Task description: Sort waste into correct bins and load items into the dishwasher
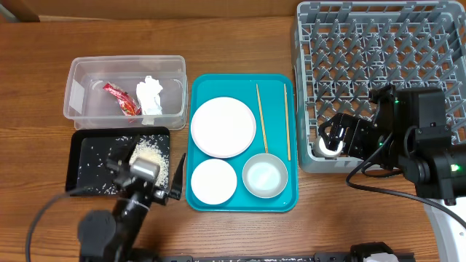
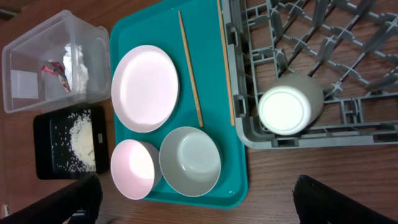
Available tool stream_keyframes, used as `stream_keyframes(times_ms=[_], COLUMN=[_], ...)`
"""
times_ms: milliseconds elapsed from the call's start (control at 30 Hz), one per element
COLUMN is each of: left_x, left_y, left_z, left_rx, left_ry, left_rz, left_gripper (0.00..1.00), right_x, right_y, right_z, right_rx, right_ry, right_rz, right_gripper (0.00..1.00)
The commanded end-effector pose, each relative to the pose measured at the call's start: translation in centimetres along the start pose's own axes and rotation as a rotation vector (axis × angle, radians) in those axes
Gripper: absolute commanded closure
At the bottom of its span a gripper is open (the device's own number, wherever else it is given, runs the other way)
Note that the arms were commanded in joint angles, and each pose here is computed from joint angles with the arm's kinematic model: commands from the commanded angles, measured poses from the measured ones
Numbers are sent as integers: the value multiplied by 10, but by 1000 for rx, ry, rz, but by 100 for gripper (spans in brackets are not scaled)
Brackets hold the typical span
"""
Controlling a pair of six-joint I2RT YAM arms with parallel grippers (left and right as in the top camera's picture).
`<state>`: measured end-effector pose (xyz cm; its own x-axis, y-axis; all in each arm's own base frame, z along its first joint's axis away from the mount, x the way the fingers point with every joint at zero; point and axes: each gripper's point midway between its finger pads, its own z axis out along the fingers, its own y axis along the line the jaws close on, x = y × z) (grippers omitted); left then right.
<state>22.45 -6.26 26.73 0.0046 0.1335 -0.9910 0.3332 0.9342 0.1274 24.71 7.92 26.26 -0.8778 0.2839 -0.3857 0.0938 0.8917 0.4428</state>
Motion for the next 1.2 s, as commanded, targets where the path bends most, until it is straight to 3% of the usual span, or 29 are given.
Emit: stream_keyframes(times_ms=[0,167,367,1167], left_x=[22,53,101,100], left_y=[-6,-15,-28,-29], left_z=[0,5,15,15], left_rx=[13,45,110,113], left_ry=[-35,-73,-9,-13], left_rz=[24,34,11,14], left_gripper=[0,0,0,0], right_x=[-1,-1,-1,-1], right_y=[0,0,0,0], right_z=[0,0,0,0], right_rx=[2,2,2,2], right_ry=[-7,-7,-7,-7], right_rz=[-6,-6,-6,-6], right_gripper=[0,0,0,0])
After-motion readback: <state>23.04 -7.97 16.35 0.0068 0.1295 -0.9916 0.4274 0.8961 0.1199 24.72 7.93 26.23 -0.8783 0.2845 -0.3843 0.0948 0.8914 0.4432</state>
